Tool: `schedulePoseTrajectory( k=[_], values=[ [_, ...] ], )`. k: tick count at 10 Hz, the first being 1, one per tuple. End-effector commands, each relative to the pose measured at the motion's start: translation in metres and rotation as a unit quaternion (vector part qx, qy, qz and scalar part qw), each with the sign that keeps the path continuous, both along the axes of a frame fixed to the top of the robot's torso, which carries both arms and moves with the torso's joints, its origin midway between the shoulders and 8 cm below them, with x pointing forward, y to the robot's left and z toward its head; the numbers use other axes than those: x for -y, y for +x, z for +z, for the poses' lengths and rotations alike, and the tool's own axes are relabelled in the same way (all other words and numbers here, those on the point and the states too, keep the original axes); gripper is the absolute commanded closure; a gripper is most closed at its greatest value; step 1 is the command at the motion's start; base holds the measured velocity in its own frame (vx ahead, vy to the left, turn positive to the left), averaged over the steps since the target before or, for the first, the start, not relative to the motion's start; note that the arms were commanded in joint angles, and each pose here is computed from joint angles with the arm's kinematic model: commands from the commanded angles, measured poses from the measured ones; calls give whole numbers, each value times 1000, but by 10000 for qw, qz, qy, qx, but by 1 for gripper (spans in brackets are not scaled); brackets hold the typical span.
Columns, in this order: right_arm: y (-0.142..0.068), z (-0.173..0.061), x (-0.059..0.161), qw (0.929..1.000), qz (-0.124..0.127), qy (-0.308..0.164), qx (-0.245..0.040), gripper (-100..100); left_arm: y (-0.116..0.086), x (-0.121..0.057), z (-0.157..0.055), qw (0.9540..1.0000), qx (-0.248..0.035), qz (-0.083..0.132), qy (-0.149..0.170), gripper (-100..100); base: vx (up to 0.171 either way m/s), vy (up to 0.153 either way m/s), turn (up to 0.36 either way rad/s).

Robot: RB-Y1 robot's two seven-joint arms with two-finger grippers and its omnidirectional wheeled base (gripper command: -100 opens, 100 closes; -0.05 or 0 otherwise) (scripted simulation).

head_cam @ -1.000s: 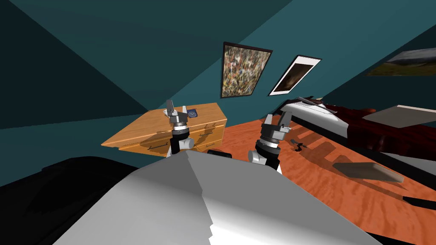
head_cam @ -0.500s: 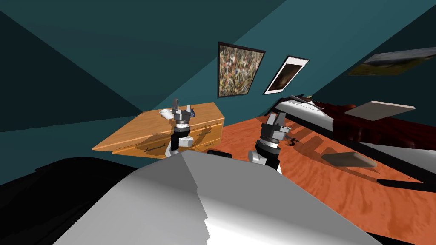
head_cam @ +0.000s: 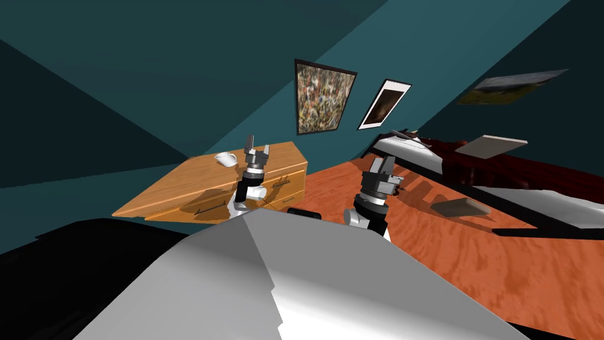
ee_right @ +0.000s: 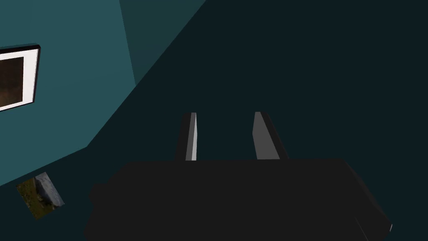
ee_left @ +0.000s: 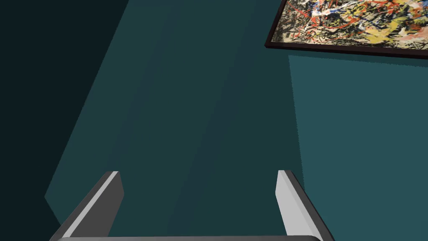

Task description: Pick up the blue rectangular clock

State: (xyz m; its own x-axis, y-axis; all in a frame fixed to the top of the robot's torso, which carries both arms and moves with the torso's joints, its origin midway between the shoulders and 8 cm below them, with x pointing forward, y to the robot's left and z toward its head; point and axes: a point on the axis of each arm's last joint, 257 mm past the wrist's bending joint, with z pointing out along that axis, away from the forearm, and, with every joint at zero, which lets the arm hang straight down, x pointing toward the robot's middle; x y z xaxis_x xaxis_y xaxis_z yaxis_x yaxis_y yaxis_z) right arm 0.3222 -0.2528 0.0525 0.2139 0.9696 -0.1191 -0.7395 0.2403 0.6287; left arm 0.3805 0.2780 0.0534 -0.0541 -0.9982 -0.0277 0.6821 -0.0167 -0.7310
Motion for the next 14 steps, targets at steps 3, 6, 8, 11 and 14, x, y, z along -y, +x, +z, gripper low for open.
schedulePoseTrajectory(
  k=[3,6,8,11,14],
  values=[
    [0,0,0,10000,0,0,0,0,16,11,-7,9986,-306,-406,106,-100,-47,1,-102],
    [0,0,0,10000,-1,0,-1,0,42,17,-19,9937,-752,-825,14,-100,-41,2,-140],
    [0,0,0,10000,-1,0,-1,0,55,19,-26,9895,-1026,-1019,-14,-100,-41,7,-123],
    [0,0,0,10000,0,0,0,0,69,20,-35,9836,-1353,-1195,73,-100,-46,10,-134],
    [0,0,0,10000,-1,-1,-1,0,96,16,-52,9698,-1950,-1462,-99,-100,-45,12,-162]
  ],
)
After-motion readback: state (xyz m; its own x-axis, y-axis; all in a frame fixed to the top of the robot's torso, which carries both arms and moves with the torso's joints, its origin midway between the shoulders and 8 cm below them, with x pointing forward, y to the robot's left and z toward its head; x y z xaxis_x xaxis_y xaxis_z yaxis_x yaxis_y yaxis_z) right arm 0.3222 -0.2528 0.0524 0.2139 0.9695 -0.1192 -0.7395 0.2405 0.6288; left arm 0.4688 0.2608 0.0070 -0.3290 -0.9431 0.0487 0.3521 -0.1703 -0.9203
